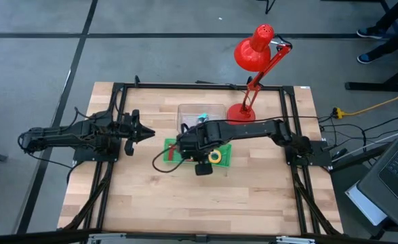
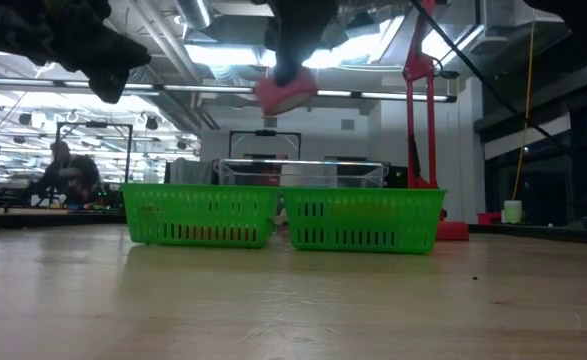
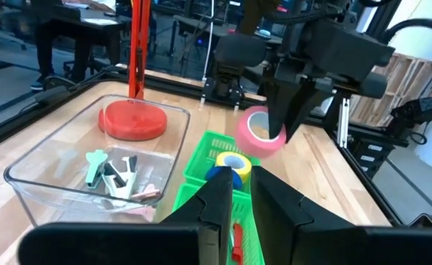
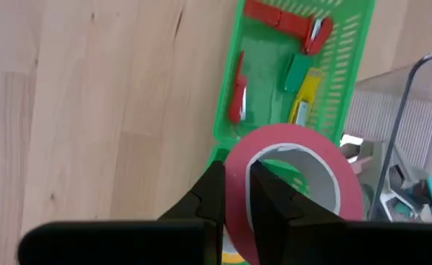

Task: Pick and place Stapler, Stapler remover, tape
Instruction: Put the pink tape into the right green bin

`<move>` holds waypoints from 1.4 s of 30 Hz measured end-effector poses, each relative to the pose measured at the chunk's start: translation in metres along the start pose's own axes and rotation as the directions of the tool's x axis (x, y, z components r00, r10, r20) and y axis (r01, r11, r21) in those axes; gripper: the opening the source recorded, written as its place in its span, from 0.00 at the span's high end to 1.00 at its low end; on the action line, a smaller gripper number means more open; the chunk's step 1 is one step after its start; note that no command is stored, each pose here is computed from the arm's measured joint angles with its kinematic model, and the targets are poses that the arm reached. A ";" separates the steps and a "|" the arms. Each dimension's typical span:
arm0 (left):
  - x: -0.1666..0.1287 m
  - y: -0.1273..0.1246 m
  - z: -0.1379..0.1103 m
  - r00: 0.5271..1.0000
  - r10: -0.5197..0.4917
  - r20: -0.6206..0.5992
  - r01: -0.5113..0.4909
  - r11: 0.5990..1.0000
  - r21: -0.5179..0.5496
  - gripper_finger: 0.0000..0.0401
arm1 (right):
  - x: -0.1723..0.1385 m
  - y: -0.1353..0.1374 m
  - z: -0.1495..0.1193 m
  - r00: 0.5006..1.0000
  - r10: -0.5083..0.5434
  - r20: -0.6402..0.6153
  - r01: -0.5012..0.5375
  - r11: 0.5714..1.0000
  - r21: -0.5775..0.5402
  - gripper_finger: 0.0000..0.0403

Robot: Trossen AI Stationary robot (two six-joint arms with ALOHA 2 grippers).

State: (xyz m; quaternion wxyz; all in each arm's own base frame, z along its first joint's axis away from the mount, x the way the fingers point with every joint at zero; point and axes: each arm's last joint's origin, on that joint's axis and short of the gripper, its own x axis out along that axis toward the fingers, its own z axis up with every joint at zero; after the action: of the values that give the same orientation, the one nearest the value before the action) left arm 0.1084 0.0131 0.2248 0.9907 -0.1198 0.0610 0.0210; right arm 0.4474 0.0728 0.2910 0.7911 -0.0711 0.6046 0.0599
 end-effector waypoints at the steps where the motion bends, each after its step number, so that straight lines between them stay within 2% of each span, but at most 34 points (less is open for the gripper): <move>1: 0.000 0.000 0.000 1.000 0.001 -0.004 -0.001 1.000 0.000 0.88 | -0.002 0.001 -0.001 1.000 0.001 -0.002 -0.001 1.000 -0.003 0.90; 5: 0.000 0.000 -0.002 1.000 0.005 -0.021 -0.005 1.000 -0.003 0.88 | -0.007 0.003 -0.011 1.000 0.020 0.020 -0.020 1.000 0.009 0.90; 7: 0.000 0.001 -0.003 0.999 0.008 -0.034 -0.008 1.000 -0.004 0.88 | -0.009 0.003 -0.025 0.998 0.023 0.050 -0.027 0.997 0.068 0.90; 12: 0.000 0.001 -0.005 0.998 0.012 -0.054 -0.013 1.000 -0.006 0.88 | -0.018 0.002 -0.059 0.973 -0.019 0.228 -0.036 0.971 0.235 0.90; 17: 0.000 0.001 -0.005 0.999 0.011 -0.049 -0.012 1.000 -0.006 0.88 | -0.018 0.001 -0.095 0.976 -0.068 0.206 0.001 0.951 0.310 0.90; 23: 0.000 0.001 -0.005 0.999 0.011 -0.048 -0.011 1.000 -0.005 0.88 | 0.010 0.002 -0.114 0.981 -0.067 0.181 0.011 0.956 0.292 0.90; 27: 0.000 0.001 -0.005 0.999 0.011 -0.046 -0.011 1.000 -0.005 0.88 | 0.029 0.004 -0.117 0.970 -0.068 0.233 0.004 0.965 0.264 0.90; 36: 0.000 0.001 -0.005 0.999 0.011 -0.047 -0.011 1.000 -0.005 0.88 | 0.052 0.010 -0.125 0.956 -0.045 0.290 -0.008 0.984 0.180 0.90; 42: 0.000 0.001 -0.005 0.999 0.011 -0.047 -0.012 1.000 -0.005 0.88 | 0.065 0.011 -0.134 0.955 -0.045 0.294 -0.008 0.984 0.176 0.90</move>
State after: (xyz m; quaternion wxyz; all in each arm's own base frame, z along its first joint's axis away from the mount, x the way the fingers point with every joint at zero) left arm 0.1077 0.0130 0.2201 0.9885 -0.1227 0.0849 0.0240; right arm 0.3356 0.0590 0.1936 0.8764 0.0027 0.4814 0.0090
